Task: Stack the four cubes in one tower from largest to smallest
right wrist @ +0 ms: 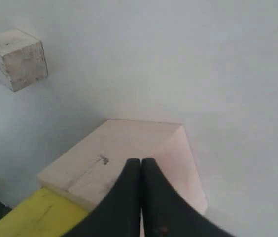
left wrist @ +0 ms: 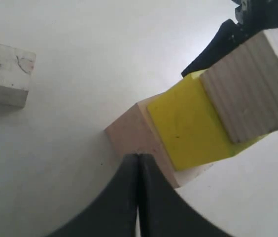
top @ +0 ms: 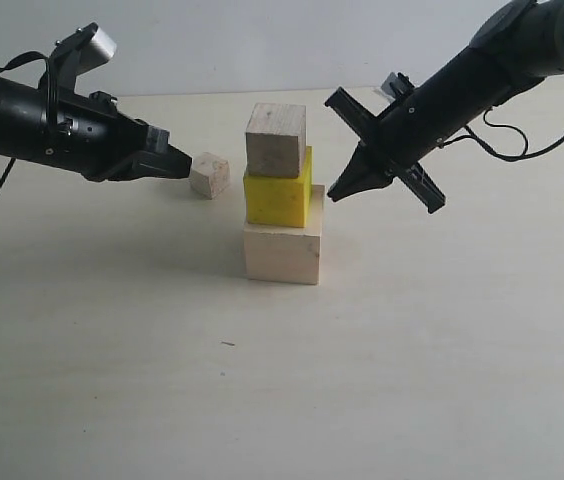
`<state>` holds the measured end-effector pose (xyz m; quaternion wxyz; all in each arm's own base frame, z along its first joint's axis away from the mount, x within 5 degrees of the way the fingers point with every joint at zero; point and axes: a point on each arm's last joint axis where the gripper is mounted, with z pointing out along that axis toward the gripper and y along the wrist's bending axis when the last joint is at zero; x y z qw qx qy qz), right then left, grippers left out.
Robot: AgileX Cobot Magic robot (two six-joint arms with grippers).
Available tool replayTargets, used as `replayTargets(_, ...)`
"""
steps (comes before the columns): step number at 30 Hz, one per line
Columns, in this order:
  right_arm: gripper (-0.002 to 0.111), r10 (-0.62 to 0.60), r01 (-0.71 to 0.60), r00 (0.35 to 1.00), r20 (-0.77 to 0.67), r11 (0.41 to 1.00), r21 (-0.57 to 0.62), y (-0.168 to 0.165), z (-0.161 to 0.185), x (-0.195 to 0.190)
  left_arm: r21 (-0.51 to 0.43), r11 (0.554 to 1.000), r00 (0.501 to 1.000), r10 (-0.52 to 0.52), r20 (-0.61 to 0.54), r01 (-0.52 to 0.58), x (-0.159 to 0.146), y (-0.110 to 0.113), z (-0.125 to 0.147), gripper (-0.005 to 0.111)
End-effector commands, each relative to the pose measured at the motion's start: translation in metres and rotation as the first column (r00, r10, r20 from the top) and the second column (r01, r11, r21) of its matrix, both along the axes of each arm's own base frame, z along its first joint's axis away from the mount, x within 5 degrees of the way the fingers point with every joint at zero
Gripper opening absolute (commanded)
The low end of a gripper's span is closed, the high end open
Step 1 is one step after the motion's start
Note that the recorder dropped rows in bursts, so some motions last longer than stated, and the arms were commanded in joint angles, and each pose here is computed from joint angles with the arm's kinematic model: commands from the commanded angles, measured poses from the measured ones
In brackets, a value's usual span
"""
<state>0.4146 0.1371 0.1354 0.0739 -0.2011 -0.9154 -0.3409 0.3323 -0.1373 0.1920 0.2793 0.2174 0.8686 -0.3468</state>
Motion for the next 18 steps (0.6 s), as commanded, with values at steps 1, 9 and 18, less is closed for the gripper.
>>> replayTargets(1, 0.000, 0.018, -0.018, 1.000, -0.025, 1.000, 0.016, 0.0016, 0.0009, -0.0031, -0.008, 1.000, 1.000, -0.001, 0.010, 0.001, -0.0015, 0.0008, 0.0038, 0.000)
replayTargets(9, 0.000, -0.003, 0.003, 0.998, -0.055, 1.000, -0.006, 0.0002, -0.0003, -0.0039, -0.004, 1.000, 1.000, 0.004, 0.012, -0.004, -0.0010, 0.0012, 0.0036, 0.000)
replayTargets(18, 0.000, 0.016, -0.012, 0.995, -0.102, 0.999, 0.045, 0.0035, 0.0031, -0.0081, -0.001, 1.000, 1.000, 0.009, 0.014, -0.009, -0.0006, 0.0015, 0.0035, 0.000)
